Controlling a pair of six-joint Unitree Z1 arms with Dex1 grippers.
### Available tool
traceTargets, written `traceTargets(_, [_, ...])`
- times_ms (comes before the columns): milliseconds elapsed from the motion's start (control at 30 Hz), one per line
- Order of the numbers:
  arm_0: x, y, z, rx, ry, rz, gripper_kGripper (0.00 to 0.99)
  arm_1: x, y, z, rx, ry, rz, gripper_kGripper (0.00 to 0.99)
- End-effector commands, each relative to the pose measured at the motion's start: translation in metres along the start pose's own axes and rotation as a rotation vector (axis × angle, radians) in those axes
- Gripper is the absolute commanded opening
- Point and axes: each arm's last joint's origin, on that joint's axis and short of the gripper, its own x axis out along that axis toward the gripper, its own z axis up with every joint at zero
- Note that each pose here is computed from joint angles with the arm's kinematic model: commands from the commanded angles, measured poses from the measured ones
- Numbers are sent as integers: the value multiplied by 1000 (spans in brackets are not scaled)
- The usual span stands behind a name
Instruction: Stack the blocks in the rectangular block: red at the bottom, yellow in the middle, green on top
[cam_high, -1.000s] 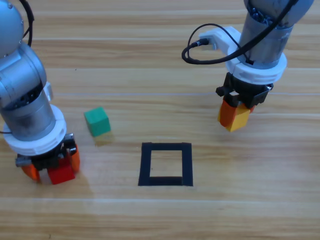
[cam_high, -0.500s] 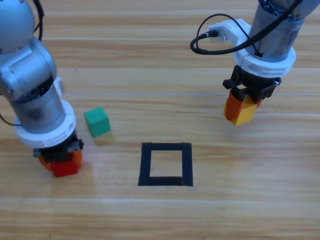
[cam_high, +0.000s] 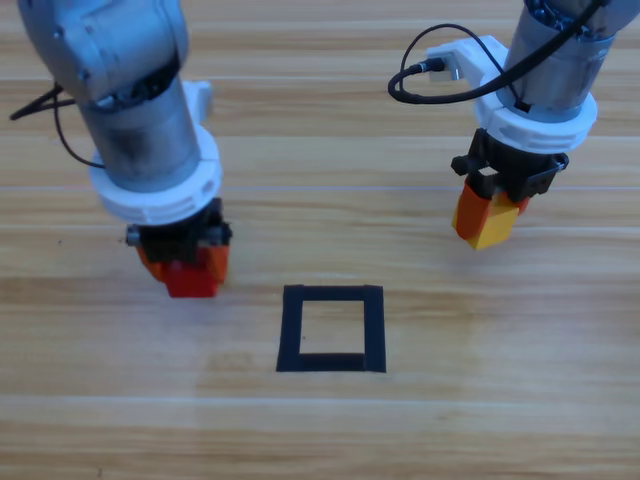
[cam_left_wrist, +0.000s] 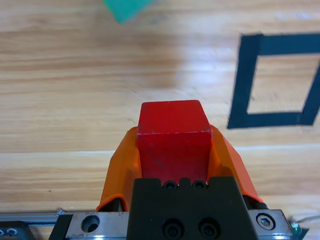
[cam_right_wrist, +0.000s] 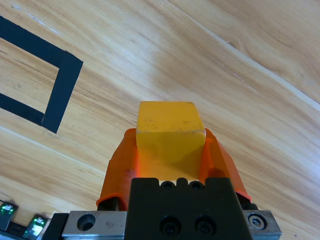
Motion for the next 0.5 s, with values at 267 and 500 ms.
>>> traceTargets(267, [35, -85, -44, 139, 41, 34, 0, -4, -13, -4, 31, -12, 15, 0])
traceTargets(500, [57, -110, -33, 126, 72, 78, 0, -2, -13, -4, 33, -14, 16, 0])
